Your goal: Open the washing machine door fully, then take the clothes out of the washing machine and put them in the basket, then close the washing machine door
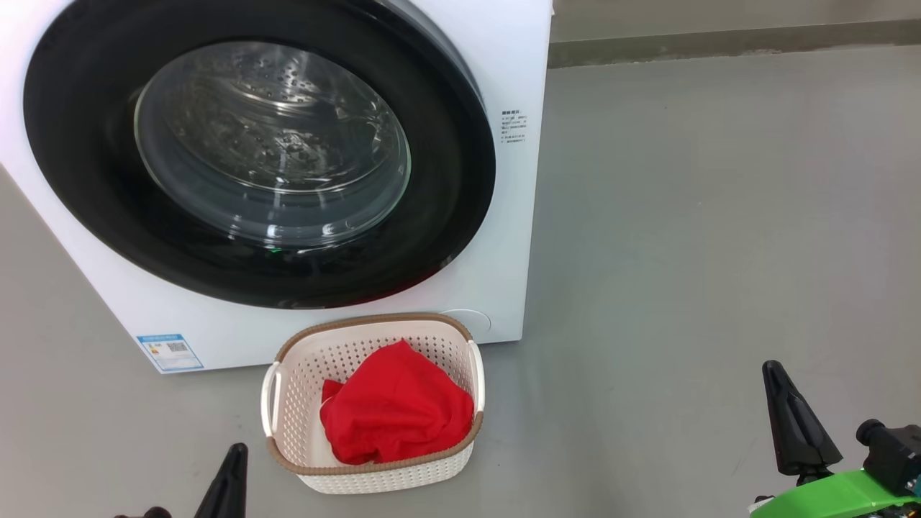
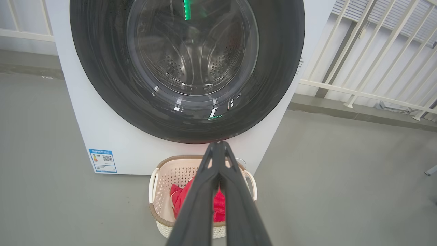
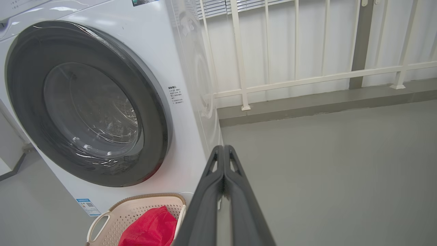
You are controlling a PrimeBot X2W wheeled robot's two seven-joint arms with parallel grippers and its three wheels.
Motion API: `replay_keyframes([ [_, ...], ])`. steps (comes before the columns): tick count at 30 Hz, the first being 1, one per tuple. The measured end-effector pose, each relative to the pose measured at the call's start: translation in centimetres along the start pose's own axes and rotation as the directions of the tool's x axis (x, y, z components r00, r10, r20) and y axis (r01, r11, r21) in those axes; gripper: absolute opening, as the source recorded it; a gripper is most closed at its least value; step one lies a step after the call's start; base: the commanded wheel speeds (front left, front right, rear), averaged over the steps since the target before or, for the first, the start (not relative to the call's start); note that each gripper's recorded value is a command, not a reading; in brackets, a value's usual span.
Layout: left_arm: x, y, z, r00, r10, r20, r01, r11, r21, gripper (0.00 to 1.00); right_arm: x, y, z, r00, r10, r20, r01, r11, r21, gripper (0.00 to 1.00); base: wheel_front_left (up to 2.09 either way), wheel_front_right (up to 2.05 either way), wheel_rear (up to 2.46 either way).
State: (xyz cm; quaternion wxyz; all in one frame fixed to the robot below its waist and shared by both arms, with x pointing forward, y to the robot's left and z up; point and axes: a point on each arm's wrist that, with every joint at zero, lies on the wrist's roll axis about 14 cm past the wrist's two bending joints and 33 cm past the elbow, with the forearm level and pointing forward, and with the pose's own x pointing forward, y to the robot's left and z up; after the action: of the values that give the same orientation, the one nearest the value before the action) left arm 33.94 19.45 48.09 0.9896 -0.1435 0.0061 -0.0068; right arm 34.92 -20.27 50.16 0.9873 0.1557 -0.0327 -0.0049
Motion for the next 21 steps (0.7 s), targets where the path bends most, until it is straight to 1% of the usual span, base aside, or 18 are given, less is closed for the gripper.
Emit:
replay_keyframes([
  [8,0.09,0.31,-0.31,1.000,0.021,-0.017,-0.022,0.996,-0.086,0.00,-0.03,-0.37,-0.48,0.999,-0.022,-0.024,0.024,0.997,0.077,0.00,0.00,0.00,0.00],
  [21,0.26,0.62,-0.70,0.998,0.047,-0.040,-0.054,0.973,-0.224,0.00,0.25,-0.73,-0.83,0.998,-0.051,-0.044,0.060,0.974,0.218,0.00,0.00,0.00,0.00],
])
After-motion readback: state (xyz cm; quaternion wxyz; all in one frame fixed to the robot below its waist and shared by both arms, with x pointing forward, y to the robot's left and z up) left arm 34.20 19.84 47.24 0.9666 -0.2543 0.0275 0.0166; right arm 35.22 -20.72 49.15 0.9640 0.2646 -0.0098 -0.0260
